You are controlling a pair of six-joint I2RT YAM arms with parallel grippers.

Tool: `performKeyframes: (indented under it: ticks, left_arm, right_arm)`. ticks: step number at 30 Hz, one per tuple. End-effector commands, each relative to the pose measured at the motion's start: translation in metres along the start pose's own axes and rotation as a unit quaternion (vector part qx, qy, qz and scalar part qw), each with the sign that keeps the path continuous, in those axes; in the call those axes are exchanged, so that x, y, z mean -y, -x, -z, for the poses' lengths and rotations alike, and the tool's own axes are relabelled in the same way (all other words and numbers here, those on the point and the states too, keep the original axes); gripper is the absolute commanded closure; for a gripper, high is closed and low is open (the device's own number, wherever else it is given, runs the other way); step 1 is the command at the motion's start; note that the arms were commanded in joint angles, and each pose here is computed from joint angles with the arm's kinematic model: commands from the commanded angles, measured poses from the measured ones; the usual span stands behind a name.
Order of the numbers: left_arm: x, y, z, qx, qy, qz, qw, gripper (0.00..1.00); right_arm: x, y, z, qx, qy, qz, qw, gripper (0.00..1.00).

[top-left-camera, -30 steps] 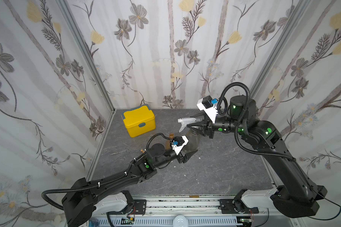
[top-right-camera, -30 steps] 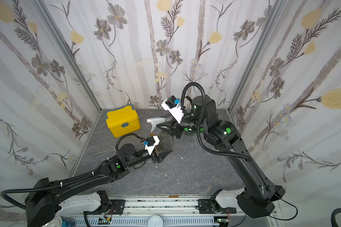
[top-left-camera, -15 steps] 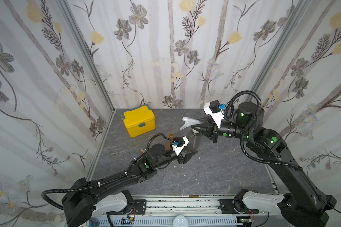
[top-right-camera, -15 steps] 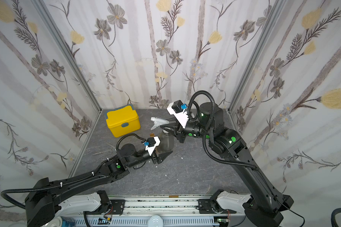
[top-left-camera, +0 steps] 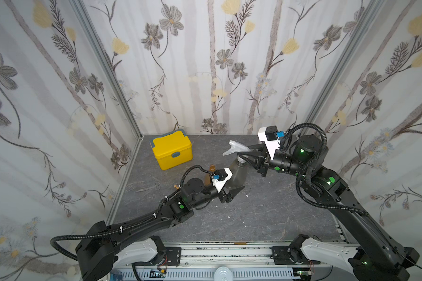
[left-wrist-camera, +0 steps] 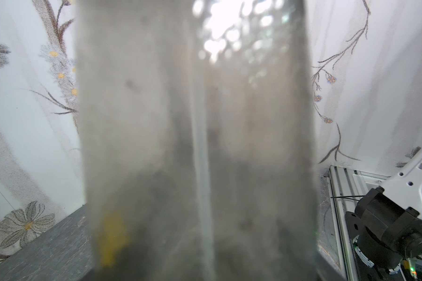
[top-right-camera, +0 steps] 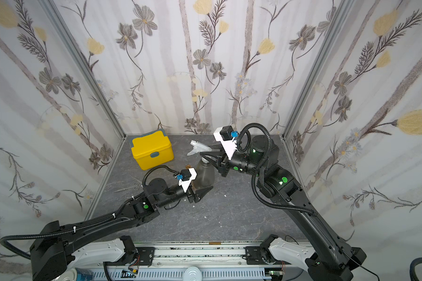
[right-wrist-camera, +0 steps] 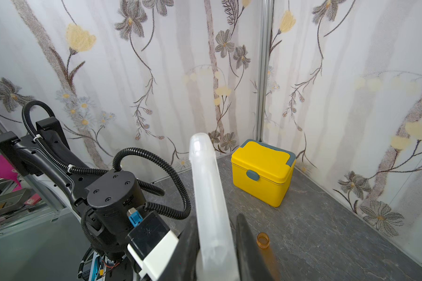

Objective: Attach spray nozzles to spray bottles
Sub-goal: Screw the spray nozzle on the spray bottle.

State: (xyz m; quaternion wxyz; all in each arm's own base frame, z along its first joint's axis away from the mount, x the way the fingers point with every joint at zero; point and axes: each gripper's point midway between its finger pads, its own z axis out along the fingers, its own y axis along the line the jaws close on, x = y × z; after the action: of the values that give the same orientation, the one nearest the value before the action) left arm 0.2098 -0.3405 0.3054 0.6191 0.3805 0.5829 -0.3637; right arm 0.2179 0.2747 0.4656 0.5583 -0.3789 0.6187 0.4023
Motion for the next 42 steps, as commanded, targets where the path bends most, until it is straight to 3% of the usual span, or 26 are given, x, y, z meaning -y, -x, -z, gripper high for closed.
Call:
performKeyframes:
  ticks: [1,14,25,42]
  left_arm:
    - [0.002,0.019,0.002,0.036,-0.004,-0.008,0.999,0.3]
    - [-0.005,0.027,0.008,0.062,0.017,0.007,0.998,0.31]
    - [-0.001,0.024,0.005,0.053,0.007,0.002,0.999,0.31]
    - [-0.003,0.022,0.004,0.047,0.011,-0.002,0.999,0.31]
  right_arm:
    - [0.006,0.007,-0.001,0.018,-0.008,0.004,1.0,0.85]
    - [-0.023,-0.021,0.004,0.047,0.084,-0.076,0.992,0.84]
    - [-0.014,0.002,0.013,0.082,0.043,-0.058,0.994,0.85]
    - [-0.013,-0.047,0.004,-0.01,0.046,-0.055,0.997,0.85]
